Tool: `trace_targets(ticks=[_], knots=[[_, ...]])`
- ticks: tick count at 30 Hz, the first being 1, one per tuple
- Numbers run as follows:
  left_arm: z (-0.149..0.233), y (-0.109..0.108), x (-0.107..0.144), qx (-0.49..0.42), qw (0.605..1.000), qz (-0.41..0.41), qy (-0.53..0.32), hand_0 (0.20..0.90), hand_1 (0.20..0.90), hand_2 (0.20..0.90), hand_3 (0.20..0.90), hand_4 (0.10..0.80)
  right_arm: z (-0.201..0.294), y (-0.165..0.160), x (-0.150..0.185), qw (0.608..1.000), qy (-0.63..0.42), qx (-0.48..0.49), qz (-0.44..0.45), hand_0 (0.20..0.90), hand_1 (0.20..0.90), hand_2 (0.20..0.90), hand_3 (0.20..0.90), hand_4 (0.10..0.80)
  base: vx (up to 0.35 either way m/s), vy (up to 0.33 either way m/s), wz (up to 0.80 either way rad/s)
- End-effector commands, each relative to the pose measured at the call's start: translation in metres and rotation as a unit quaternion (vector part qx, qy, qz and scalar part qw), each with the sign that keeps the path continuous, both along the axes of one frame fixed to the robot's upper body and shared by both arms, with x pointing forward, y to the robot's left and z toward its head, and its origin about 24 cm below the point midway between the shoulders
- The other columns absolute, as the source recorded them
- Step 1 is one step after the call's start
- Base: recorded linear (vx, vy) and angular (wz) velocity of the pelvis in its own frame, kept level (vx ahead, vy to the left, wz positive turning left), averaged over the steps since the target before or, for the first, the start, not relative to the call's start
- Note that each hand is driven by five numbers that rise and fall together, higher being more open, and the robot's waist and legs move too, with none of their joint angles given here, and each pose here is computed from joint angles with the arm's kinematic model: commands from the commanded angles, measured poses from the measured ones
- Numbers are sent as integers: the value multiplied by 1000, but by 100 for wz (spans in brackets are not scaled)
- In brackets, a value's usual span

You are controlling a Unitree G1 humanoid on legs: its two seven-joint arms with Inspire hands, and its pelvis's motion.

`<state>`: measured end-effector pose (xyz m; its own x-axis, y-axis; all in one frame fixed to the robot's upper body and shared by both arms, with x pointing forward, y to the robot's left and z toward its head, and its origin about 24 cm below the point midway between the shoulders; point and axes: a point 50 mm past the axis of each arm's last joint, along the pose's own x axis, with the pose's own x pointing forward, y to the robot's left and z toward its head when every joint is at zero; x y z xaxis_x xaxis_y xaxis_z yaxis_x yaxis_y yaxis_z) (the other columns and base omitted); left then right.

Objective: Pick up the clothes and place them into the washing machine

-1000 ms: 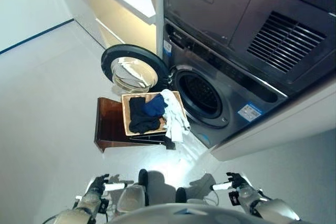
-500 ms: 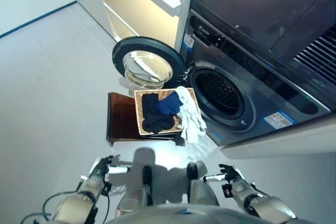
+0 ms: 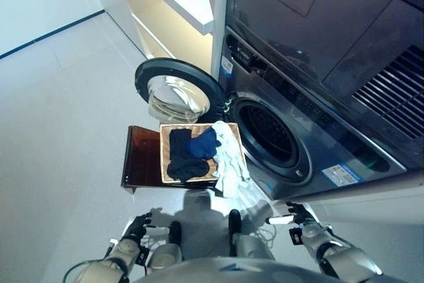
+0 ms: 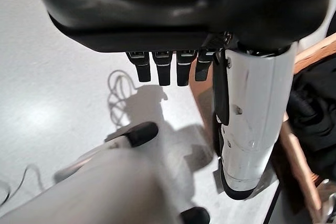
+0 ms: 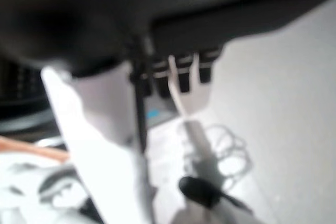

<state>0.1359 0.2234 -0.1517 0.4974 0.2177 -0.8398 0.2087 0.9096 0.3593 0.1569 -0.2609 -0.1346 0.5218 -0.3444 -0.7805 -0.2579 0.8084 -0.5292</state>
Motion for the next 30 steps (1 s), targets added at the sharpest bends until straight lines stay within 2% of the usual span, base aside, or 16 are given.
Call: trace_targets(ticks=[1,6,10,11,12,13,15,16,19,22,30], knots=[[17,18,31,41,998,-7,-48,900,900,900,900,800,21,0,43,996,-58,-50,52,900,900,900,900,800,-31,-12,-1],[30,16,59,49,995,-1,-92,900,900,900,900,800,70,1,111,974,-173,-99,107,900,900,900,900,800,-68,18,-9],[38,12,76,45,992,5,-115,900,900,900,900,800,102,8,147,960,-227,-113,120,900,900,900,900,800,-40,10,6],[38,12,76,45,992,5,-115,900,900,900,900,800,102,8,148,960,-227,-113,120,900,900,900,900,800,-27,-14,13],[27,-22,70,23,995,-15,-101,900,900,900,900,800,102,21,152,958,-235,-104,127,900,900,900,900,800,-11,-5,8],[30,-2,69,35,994,14,-101,900,900,900,900,800,111,21,160,954,-253,-103,125,900,900,900,900,800,-11,-5,8],[32,-1,72,35,994,12,-105,900,900,900,900,800,118,26,167,951,-269,-96,121,900,900,900,900,800,-16,11,11],[24,-17,62,22,994,-2,-104,900,900,900,900,800,125,34,174,944,-294,-86,121,900,900,900,900,800,-16,-3,16],[20,-28,57,38,994,-28,-104,900,900,900,900,800,137,44,184,935,-325,-81,119,900,900,900,900,800,-27,-27,19],[18,-32,52,28,994,-26,-101,900,900,900,900,800,158,49,198,920,-368,-75,112,900,900,900,900,800,-15,-12,11],[20,-48,51,-5,990,-34,-139,900,900,900,900,800,201,32,220,900,-414,-103,83,900,900,900,900,800,-26,21,7]])
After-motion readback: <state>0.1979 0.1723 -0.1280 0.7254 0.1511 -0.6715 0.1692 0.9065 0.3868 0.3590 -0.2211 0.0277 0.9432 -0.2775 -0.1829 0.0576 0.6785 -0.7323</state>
